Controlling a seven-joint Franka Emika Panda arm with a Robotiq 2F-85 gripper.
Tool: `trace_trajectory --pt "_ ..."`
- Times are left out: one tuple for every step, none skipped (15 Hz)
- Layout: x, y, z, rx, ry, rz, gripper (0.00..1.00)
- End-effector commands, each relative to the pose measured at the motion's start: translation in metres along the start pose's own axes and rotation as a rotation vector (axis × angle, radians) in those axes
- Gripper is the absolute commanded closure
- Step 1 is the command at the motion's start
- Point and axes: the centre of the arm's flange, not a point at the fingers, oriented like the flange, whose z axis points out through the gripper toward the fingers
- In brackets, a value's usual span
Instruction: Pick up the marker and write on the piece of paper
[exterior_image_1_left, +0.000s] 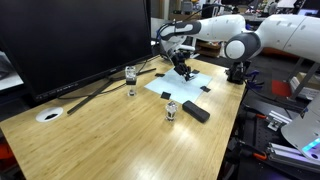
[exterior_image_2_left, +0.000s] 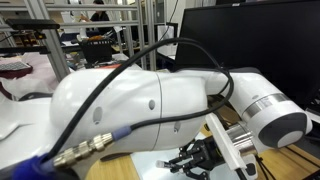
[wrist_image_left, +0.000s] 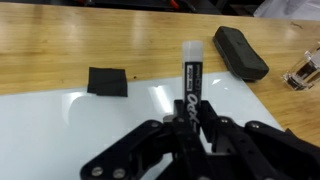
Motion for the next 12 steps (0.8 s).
trace_trajectory --pt "-0.026 -0.003 0.002 -0.007 0.063 -0.008 0.95" --pt "-0.029 -0.004 0.001 -0.004 0.069 -0.014 0.95" --pt "-0.032 -0.006 0.000 -0.002 0.068 -0.015 0.95" --pt "-0.035 -0.008 0.002 0.000 0.061 -0.015 0.95" --pt "-0.036 -0.009 0.006 0.004 0.054 -0.011 0.95" --pt "-0.036 -0.009 0.009 0.009 0.049 -0.009 0.95" --pt "-0.038 -0.009 0.014 0.014 0.045 -0.004 0.95" --pt "-0.038 -0.009 0.017 0.017 0.046 0.003 0.95" --pt "-0.041 -0.009 0.020 0.020 0.053 0.008 0.95" --pt "-0.043 -0.010 0.022 0.021 0.063 0.011 0.95" --pt "-0.046 -0.011 0.023 0.022 0.075 0.013 0.95" --pt "-0.046 -0.013 0.023 0.021 0.088 0.011 0.95"
